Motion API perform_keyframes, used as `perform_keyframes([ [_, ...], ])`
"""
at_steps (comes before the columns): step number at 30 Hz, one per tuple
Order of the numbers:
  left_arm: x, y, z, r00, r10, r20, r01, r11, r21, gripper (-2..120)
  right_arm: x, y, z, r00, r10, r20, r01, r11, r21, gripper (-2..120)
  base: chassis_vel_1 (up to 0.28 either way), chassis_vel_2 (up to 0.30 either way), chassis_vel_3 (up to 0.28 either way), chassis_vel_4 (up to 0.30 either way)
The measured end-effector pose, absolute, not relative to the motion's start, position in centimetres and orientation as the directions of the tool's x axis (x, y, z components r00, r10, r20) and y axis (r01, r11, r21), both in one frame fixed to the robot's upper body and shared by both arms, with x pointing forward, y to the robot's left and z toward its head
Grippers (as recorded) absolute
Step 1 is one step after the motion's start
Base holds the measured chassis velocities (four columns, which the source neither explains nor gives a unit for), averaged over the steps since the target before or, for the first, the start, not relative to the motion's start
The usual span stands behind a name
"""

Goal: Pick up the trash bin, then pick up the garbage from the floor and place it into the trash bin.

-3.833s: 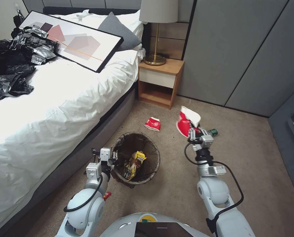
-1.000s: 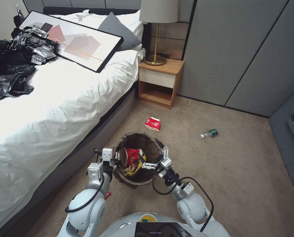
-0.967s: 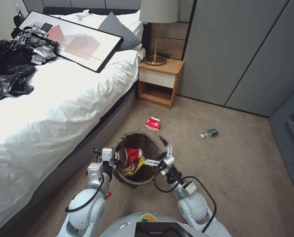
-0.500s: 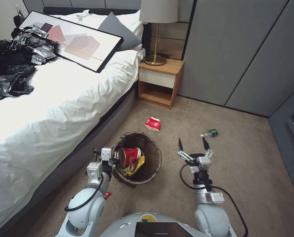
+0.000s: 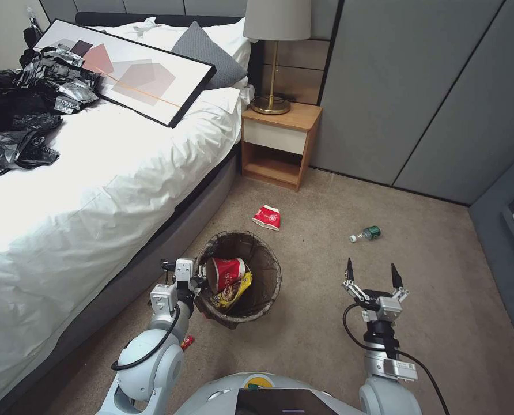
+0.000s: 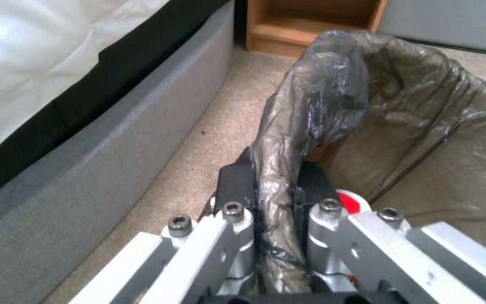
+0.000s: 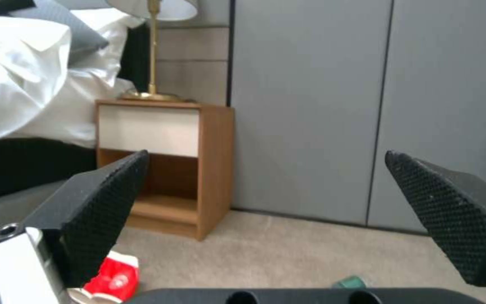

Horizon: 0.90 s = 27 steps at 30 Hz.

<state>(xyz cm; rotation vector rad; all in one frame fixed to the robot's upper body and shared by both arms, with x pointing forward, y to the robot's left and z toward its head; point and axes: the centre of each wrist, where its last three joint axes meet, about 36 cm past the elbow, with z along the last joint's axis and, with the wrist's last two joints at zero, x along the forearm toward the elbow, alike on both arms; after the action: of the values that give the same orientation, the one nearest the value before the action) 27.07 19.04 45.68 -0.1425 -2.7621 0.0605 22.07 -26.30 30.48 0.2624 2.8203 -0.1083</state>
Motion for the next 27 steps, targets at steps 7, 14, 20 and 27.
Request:
perform_keyframes([
  [7,27.01,19.02,45.64,-0.925,0.11,0.365,0.095,0.994,-0.059,7,21.95,-26.42,30.07,-0.936,0.181,-0.303,0.203,0.978,-0.045,99,0.0,0.0,0.0,0.0],
  [14,26.98,18.94,45.66,-0.925,0.112,0.363,0.097,0.994,-0.059,7,22.2,-26.56,30.0,-0.933,0.193,-0.305,0.216,0.976,-0.041,99,0.0,0.0,0.0,0.0],
  [20,26.96,18.96,45.71,-0.925,0.111,0.363,0.097,0.994,-0.058,7,22.52,-26.83,29.94,-0.929,0.221,-0.298,0.242,0.97,-0.035,98,0.0,0.0,0.0,0.0],
  [27,26.96,18.95,45.73,-0.926,0.111,0.362,0.096,0.994,-0.058,7,22.86,-26.92,29.93,-0.925,0.229,-0.303,0.25,0.968,-0.031,98,0.0,0.0,0.0,0.0],
])
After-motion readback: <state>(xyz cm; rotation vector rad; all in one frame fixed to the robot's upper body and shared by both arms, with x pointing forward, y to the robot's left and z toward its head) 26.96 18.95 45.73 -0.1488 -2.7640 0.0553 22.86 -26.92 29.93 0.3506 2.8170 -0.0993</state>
